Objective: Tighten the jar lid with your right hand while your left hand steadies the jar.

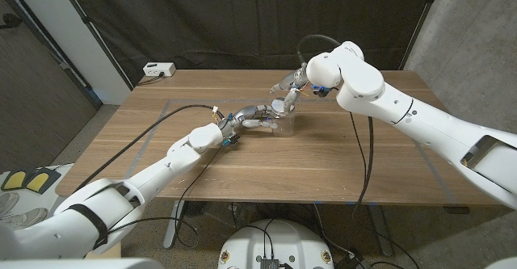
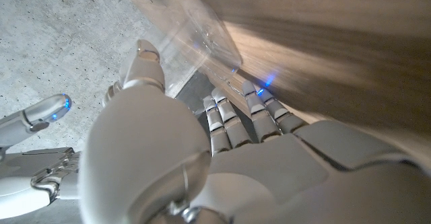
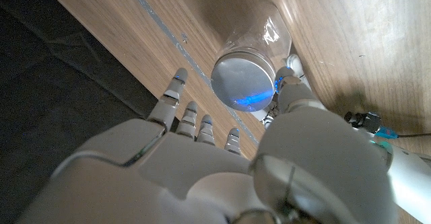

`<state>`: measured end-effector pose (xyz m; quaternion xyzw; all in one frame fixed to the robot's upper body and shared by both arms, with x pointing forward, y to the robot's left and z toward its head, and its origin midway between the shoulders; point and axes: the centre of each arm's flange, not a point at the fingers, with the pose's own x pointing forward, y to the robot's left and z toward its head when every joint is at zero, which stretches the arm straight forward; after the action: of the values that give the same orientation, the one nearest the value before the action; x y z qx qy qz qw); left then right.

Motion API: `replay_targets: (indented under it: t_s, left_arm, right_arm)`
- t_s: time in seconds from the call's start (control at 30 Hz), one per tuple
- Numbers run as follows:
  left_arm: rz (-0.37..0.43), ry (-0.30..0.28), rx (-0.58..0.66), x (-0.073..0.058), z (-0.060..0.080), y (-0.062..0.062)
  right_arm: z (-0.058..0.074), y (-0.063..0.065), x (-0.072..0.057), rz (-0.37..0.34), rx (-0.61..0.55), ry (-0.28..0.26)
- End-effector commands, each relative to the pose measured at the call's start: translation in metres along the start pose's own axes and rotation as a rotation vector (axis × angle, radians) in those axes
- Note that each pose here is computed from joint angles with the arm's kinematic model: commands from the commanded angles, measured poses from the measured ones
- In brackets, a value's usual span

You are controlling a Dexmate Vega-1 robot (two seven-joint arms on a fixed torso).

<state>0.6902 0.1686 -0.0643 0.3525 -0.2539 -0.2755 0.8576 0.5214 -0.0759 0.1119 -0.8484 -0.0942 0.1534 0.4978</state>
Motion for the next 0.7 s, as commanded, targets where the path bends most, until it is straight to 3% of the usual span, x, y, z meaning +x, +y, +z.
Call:
replay_targets:
  t_s: [0.03,0.7]
  left_arm:
    - [-0.001,0.008,-0.010,0.004,-0.004,0.002]
    - [-0.016,0.017,0.001,0.007,-0.006,0.001]
  right_arm:
    - [0.004,-0.004,0.015,0.070,-0.040,-0.013]
    - [0.012,-0.006,0.028,0.121,-0.066,-0.058]
